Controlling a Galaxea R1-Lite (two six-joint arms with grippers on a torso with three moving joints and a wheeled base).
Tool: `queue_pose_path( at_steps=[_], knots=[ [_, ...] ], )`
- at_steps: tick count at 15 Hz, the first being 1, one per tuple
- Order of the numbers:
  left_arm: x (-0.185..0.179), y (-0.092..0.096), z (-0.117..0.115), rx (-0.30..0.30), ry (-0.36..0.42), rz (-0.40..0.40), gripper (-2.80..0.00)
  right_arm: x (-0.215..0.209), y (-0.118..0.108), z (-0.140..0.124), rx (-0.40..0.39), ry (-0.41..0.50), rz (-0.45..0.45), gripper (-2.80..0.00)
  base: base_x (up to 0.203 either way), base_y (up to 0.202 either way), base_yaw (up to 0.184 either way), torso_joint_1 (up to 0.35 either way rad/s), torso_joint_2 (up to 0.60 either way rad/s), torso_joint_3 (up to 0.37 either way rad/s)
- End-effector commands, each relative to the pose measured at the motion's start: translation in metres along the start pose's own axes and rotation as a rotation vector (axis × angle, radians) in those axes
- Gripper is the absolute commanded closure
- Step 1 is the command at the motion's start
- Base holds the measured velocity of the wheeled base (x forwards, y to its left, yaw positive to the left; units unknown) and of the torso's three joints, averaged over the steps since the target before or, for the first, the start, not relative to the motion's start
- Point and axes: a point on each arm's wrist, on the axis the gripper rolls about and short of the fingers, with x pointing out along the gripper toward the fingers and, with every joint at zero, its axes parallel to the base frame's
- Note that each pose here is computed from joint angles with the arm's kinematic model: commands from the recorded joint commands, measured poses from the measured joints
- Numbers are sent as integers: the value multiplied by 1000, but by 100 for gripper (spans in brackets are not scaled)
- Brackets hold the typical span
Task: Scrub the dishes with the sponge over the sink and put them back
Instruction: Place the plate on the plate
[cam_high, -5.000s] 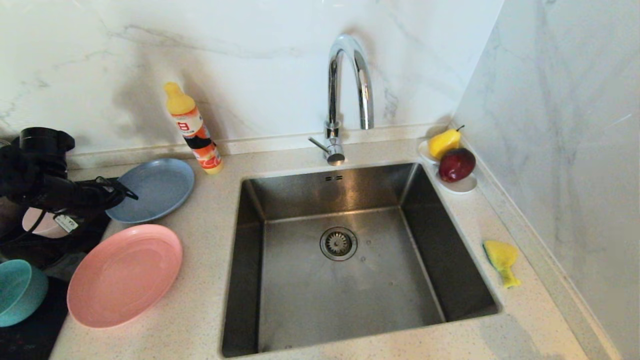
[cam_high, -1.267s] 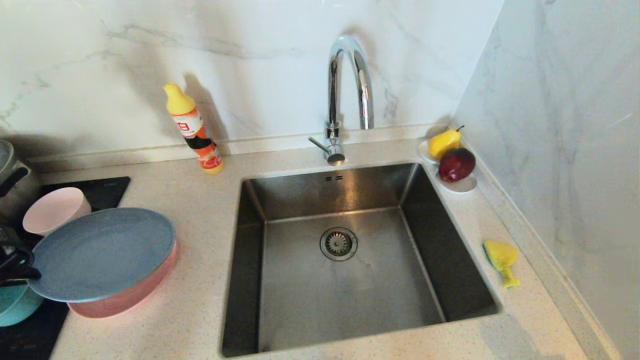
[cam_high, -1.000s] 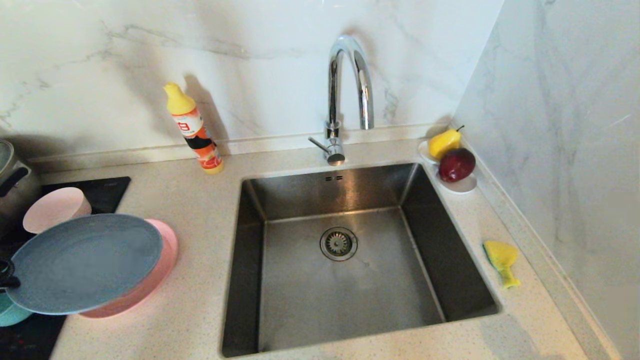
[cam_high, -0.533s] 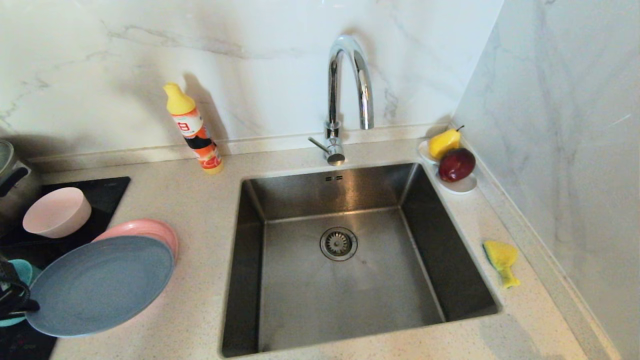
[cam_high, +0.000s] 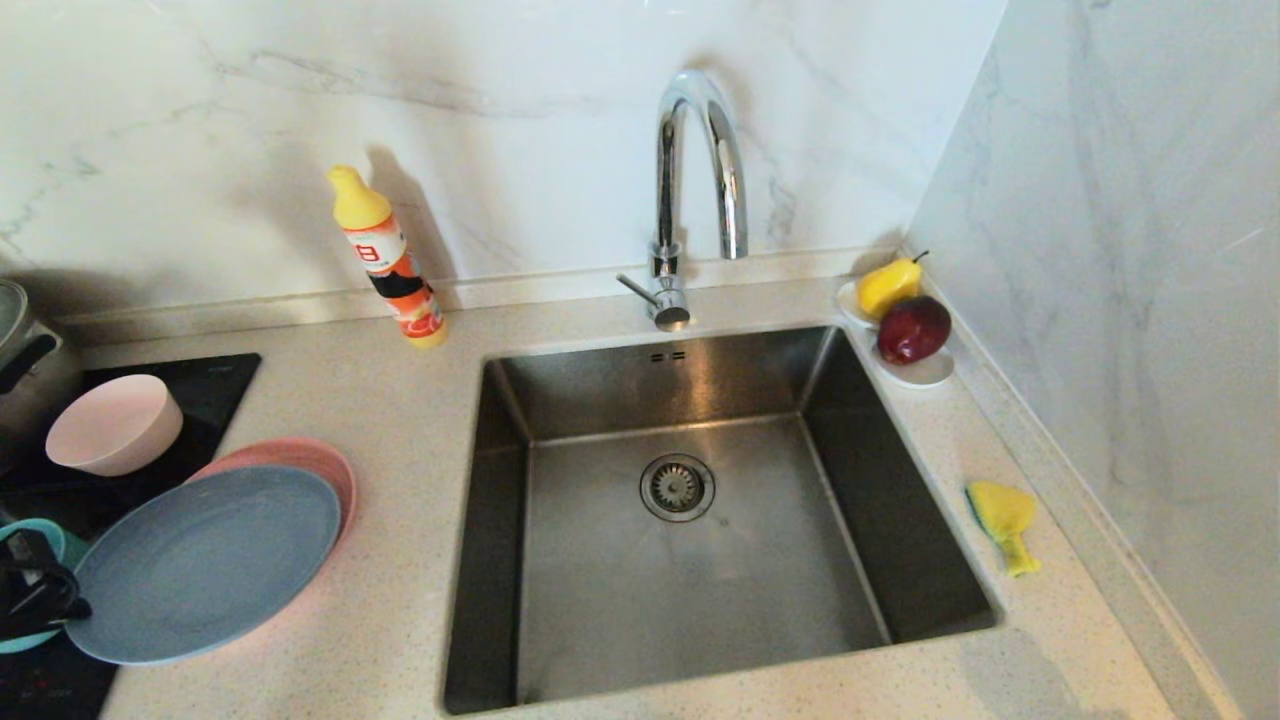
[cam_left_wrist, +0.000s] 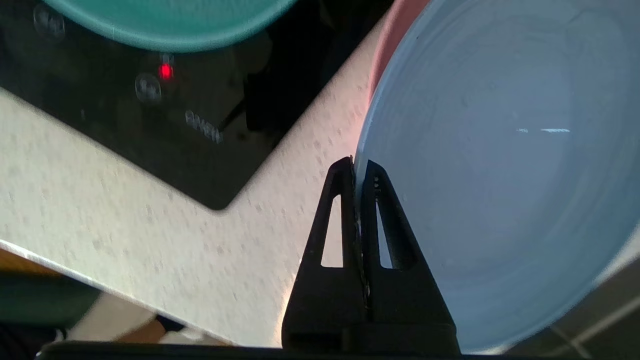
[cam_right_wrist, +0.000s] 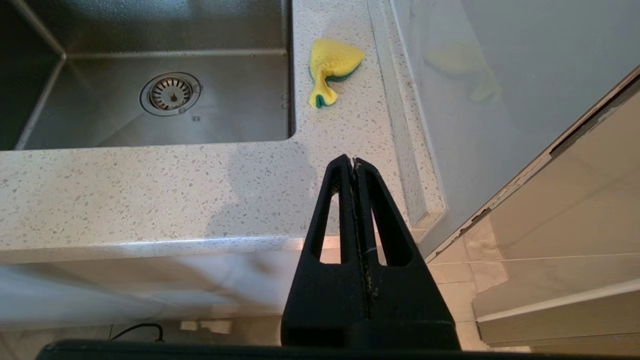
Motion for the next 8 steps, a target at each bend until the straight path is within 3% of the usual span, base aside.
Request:
queue_pose_path(
  at_steps=[1,8],
  knots=[
    [11,4,-1,-4,18,4,0,0,0,0,0,-3,1,0,0,0,0,0,0,0],
    [25,4,11,22,-48,-70,0,0,0,0,0,-1,1,0,0,0,0,0,0,0]
  ],
)
